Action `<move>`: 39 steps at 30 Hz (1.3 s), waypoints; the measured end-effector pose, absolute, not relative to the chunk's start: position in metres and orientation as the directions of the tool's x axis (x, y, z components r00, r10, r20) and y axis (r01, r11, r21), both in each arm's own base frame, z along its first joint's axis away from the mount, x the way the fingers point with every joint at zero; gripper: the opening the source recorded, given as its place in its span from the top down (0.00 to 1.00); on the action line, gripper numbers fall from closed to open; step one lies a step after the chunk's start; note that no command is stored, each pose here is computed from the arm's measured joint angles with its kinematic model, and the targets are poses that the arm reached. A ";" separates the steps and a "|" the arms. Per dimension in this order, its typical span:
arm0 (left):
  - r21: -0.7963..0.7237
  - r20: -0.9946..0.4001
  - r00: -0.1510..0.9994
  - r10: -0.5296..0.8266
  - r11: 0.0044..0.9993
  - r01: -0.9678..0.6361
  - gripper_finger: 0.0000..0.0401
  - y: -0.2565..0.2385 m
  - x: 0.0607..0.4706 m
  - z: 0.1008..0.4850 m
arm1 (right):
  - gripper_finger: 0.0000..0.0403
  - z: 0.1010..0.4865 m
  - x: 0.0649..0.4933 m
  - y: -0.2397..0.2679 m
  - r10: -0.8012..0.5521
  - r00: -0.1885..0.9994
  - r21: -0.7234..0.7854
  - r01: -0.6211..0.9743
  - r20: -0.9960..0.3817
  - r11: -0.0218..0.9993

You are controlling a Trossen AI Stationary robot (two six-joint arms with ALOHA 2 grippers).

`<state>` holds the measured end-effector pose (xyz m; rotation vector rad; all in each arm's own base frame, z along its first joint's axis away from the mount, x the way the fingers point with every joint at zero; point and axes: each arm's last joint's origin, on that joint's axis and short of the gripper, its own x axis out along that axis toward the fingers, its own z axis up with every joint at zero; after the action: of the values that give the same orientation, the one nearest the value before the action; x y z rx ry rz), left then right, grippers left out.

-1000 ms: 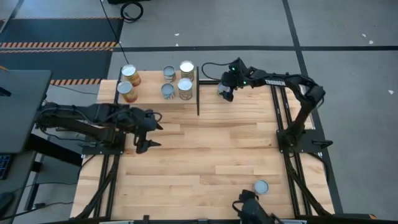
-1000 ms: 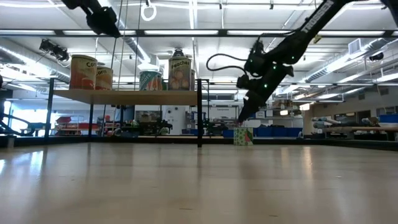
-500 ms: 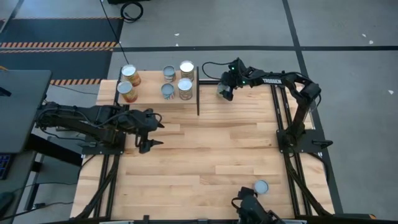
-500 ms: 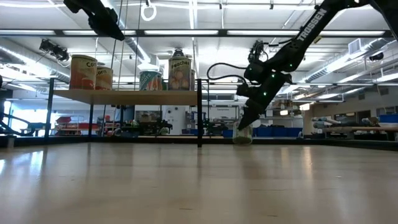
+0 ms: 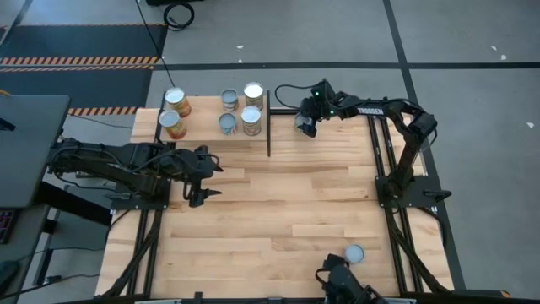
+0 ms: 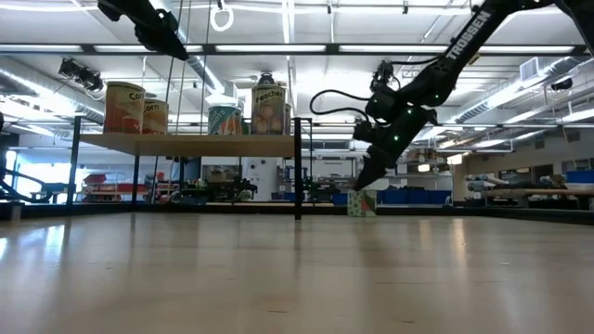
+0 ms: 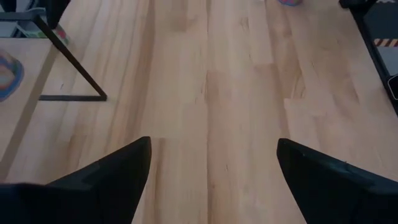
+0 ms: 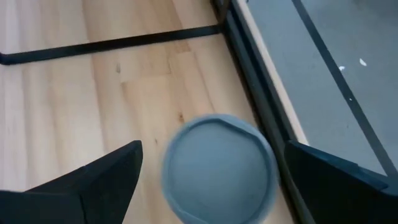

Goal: Pick and place cans onto a shelf
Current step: Move the canned pickles to the center of the table

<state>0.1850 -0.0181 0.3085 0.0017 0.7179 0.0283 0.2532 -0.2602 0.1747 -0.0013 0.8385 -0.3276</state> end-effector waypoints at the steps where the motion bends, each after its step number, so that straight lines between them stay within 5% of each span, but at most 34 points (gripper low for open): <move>1: 0.019 -0.654 0.756 0.031 1.000 -0.025 0.12 -0.018 0.185 0.309 | 0.01 0.174 0.252 -0.261 -0.290 0.621 -0.130 0.290 -0.728 0.948; 11: 0.039 -0.627 0.777 0.046 0.999 -0.027 0.12 -0.018 0.187 0.311 | 0.04 0.136 0.258 -0.265 -0.228 0.602 -0.036 0.313 -0.765 0.949; 16: 0.038 -0.632 0.774 0.052 0.999 -0.036 0.12 -0.017 0.186 0.311 | 0.18 0.134 0.266 -0.258 -0.233 0.585 -0.012 0.355 -0.777 0.935; 19: -0.021 -0.634 0.771 -0.052 0.999 0.050 0.12 -0.024 0.185 0.311 | 0.30 0.139 0.273 -0.244 -0.247 0.543 -0.024 0.383 -0.802 0.923; 28: -0.032 -0.659 0.748 -0.076 0.997 0.073 0.12 -0.040 0.180 0.309 | 0.32 0.181 0.305 -0.123 -0.231 0.393 -0.101 0.323 -0.890 0.941; 35: -0.002 -0.698 0.712 -0.079 0.994 0.109 0.12 -0.051 0.173 0.305 | 0.32 0.204 0.324 0.004 -0.263 0.514 -0.132 0.277 -0.817 0.952; 39: 0.015 -0.700 0.709 -0.081 0.992 0.128 0.12 -0.052 0.172 0.305 | 0.31 0.205 0.323 0.027 -0.333 0.530 -0.132 0.381 -0.780 0.915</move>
<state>0.1724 -0.0516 0.3047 0.0638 0.7736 -0.1161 0.3229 0.0272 0.2053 0.0568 0.9180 -0.4260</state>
